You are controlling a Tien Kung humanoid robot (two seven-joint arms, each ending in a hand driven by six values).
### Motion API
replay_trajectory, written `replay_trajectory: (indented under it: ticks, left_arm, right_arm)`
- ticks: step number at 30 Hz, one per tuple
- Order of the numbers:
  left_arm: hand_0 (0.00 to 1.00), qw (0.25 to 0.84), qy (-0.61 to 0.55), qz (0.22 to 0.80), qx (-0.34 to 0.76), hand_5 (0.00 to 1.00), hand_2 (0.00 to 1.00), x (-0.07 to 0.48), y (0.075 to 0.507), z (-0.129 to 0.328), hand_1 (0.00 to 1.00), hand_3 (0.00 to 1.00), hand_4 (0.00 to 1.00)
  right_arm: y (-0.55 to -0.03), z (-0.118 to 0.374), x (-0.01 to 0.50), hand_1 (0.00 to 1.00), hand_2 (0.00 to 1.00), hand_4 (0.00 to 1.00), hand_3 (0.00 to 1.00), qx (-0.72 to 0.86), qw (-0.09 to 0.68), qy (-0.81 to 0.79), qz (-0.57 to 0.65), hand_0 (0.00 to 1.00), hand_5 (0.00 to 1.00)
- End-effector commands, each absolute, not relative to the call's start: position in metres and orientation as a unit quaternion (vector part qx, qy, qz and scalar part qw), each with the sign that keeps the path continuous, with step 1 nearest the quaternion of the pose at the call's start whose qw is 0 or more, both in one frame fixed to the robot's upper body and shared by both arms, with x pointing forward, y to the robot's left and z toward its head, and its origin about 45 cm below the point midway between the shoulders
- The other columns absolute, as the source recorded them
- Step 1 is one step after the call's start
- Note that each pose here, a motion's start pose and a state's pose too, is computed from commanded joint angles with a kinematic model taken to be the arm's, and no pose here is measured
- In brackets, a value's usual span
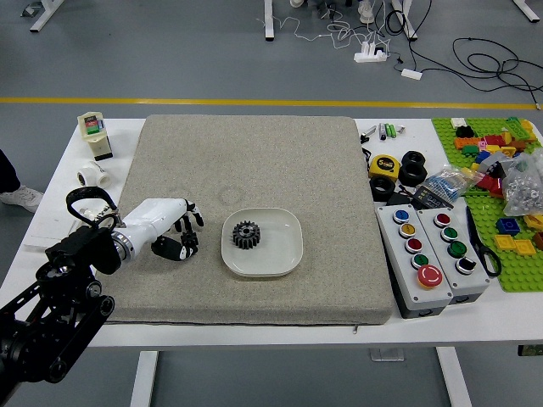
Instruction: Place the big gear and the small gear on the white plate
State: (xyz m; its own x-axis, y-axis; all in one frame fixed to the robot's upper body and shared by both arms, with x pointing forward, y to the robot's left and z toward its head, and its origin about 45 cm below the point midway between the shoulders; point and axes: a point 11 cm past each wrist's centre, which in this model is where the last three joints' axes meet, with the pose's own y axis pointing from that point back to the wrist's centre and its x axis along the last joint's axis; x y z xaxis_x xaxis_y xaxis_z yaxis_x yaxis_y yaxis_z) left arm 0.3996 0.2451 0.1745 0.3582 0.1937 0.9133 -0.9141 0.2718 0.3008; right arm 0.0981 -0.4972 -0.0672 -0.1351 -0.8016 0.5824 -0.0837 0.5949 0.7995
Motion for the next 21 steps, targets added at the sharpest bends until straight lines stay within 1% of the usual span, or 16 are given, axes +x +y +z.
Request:
replay_trajectory:
  ticks: [1, 2, 7, 8, 13, 14, 15, 20, 21]
  left_arm:
    - [0.281, 0.689, -0.399, 0.404, 0.45, 0.151, 0.43, 0.4, 0.246, 0.174, 0.341, 0.561, 0.735]
    - [0.213, 0.688, -0.399, 0.406, 0.45, 0.153, 0.374, 0.4, 0.247, 0.174, 0.269, 0.573, 0.77]
    - [0.213, 0.687, -0.397, 0.408, 0.452, 0.153, 0.374, 0.4, 0.25, 0.172, 0.269, 0.573, 0.77]
    - [0.198, 0.687, -0.396, 0.407, 0.453, 0.152, 0.326, 0.4, 0.25, 0.172, 0.216, 0.531, 0.661]
    - [0.198, 0.689, -0.398, 0.406, 0.449, 0.152, 0.326, 0.399, 0.248, 0.174, 0.216, 0.531, 0.661]
    - [0.198, 0.688, -0.402, 0.409, 0.445, 0.152, 0.326, 0.399, 0.247, 0.176, 0.216, 0.531, 0.661]
    - [0.196, 0.687, -0.407, 0.411, 0.44, 0.129, 0.306, 0.4, 0.245, 0.181, 0.208, 0.516, 0.661]
    - [0.196, 0.679, -0.437, 0.424, 0.409, 0.129, 0.306, 0.402, 0.234, 0.203, 0.208, 0.516, 0.661]
    - [0.196, 0.678, -0.443, 0.426, 0.403, 0.107, 0.3, 0.403, 0.231, 0.207, 0.201, 0.514, 0.671]
  right_arm:
    - [-0.497, -0.067, 0.098, 0.671, 0.752, 0.758, 0.563, 0.323, 0.573, -0.685, -0.313, 0.657, 0.612]
    - [-0.497, -0.067, 0.098, 0.671, 0.751, 0.758, 0.562, 0.323, 0.573, -0.685, -0.313, 0.657, 0.611]
    - [-0.497, -0.068, 0.097, 0.671, 0.751, 0.758, 0.562, 0.322, 0.573, -0.685, -0.314, 0.657, 0.611]
    - [-0.497, -0.068, 0.097, 0.671, 0.752, 0.758, 0.563, 0.322, 0.573, -0.685, -0.314, 0.658, 0.611]
    - [-0.497, -0.068, 0.095, 0.671, 0.752, 0.758, 0.563, 0.322, 0.574, -0.684, -0.315, 0.658, 0.611]
    - [-0.497, -0.068, 0.095, 0.671, 0.752, 0.758, 0.563, 0.322, 0.574, -0.684, -0.315, 0.658, 0.611]
    - [-0.497, -0.068, 0.095, 0.672, 0.751, 0.758, 0.562, 0.322, 0.575, -0.683, -0.315, 0.658, 0.611]
    - [-0.497, -0.069, 0.094, 0.672, 0.751, 0.758, 0.562, 0.322, 0.576, -0.682, -0.315, 0.658, 0.611]
    - [-0.497, -0.069, 0.093, 0.671, 0.751, 0.758, 0.562, 0.322, 0.576, -0.682, -0.315, 0.658, 0.611]
